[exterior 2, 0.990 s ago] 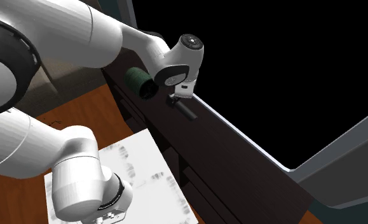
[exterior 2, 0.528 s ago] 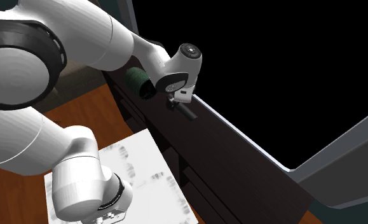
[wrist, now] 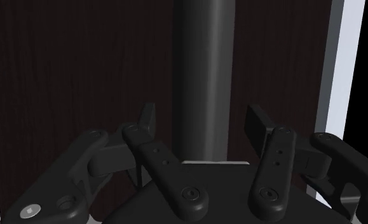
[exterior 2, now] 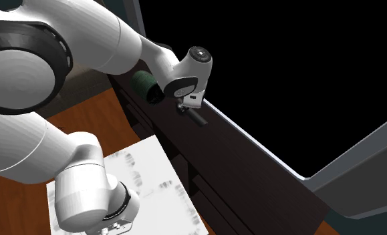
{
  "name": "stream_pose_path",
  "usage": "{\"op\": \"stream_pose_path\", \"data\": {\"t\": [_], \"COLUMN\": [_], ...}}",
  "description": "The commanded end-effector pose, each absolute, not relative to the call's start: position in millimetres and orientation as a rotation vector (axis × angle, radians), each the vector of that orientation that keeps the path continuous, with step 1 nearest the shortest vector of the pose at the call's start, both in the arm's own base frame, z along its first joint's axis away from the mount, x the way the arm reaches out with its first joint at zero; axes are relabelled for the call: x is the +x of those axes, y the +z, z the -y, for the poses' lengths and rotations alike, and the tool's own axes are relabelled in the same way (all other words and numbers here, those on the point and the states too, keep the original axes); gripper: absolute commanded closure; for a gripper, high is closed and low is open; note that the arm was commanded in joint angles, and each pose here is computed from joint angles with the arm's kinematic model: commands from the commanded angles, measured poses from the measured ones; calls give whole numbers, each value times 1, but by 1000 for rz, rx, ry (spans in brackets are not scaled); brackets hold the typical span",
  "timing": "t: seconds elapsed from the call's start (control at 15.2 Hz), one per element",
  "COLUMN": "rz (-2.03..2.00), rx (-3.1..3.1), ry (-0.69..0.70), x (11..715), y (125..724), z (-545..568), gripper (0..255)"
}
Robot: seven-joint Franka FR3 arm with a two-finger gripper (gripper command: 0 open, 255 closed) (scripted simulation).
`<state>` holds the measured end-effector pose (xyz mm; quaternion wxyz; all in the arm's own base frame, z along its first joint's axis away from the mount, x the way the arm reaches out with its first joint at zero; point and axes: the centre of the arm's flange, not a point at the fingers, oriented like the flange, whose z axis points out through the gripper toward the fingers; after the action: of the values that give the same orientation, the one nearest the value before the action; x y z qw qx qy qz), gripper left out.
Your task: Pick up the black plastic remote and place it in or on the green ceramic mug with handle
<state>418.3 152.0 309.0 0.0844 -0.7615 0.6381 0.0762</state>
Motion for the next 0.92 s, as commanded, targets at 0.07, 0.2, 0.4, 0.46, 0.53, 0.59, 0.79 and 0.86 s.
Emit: {"op": "stream_pose_path", "data": {"t": [0.07, 0.2, 0.4, 0.46, 0.53, 0.59, 0.79, 0.86], "rz": [-1904, -1903, -1903, -1903, -1904, -1903, -1904, -1904], "rx": [-2271, -2271, -2271, -2271, -2271, -2271, -2271, -2271], "ry": [226, 226, 226, 226, 226, 226, 226, 226], "x": [418, 418, 419, 419, 418, 418, 418, 418], "y": [308, 308, 308, 308, 308, 313, 329, 335], "z": [-152, -153, -152, -152, -152, -152, -152, -152], "gripper": [255, 255, 255, 255, 255, 255, 255, 255]}}
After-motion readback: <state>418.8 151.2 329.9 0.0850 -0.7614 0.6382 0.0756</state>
